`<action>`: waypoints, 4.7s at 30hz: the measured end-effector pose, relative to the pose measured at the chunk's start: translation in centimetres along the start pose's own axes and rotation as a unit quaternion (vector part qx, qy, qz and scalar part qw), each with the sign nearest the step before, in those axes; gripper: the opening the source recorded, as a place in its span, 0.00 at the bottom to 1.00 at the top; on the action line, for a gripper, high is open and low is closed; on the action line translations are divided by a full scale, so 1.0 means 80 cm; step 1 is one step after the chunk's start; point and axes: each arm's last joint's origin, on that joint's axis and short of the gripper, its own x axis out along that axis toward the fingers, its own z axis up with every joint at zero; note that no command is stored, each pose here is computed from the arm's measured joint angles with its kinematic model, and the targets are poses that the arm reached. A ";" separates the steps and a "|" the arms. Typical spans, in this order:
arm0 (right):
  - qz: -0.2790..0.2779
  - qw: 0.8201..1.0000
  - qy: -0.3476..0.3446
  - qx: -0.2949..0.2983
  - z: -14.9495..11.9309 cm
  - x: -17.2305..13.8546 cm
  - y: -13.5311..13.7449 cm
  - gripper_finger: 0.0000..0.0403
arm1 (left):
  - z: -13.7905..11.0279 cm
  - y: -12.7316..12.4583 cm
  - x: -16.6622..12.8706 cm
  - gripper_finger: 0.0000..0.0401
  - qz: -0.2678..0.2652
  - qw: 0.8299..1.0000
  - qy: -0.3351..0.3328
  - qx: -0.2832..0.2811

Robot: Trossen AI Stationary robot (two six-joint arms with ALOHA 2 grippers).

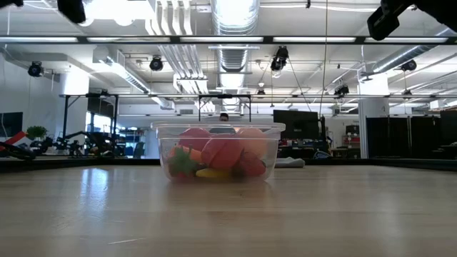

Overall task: Pick and placing Produce into tupperware
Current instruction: Return to Home Position

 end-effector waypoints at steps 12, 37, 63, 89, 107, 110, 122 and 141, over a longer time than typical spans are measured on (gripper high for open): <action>0.001 1.000 -0.001 -0.002 0.001 0.000 0.001 0.49 | 0.153 0.000 -0.049 0.78 0.044 0.978 -0.176 0.104; 0.000 1.000 0.002 0.025 0.000 0.001 0.000 0.49 | 0.306 -0.021 -0.196 0.78 -0.288 0.859 -0.394 0.155; -0.049 0.996 0.048 0.048 -0.022 0.022 -0.018 0.49 | 0.178 -0.044 -0.100 0.78 0.036 0.998 -0.035 0.042; -0.033 0.998 0.046 0.039 -0.017 0.042 -0.019 0.49 | 0.081 0.008 -0.052 0.78 0.066 0.993 0.060 0.070; -0.033 0.997 0.045 0.052 -0.017 0.042 -0.019 0.49 | -0.047 0.040 -0.020 0.78 0.092 0.994 0.042 0.040; -0.033 0.997 0.045 0.052 -0.017 0.042 -0.019 0.49 | -0.064 0.044 -0.021 0.78 0.097 0.992 0.064 0.044; -0.033 0.998 0.051 0.032 -0.023 0.038 -0.022 0.49 | -0.108 0.055 -0.026 0.78 0.116 0.988 0.105 -0.001; -0.007 1.000 -0.013 0.011 -0.046 -0.008 -0.035 0.49 | -0.108 0.060 -0.027 0.78 0.181 0.979 0.095 0.013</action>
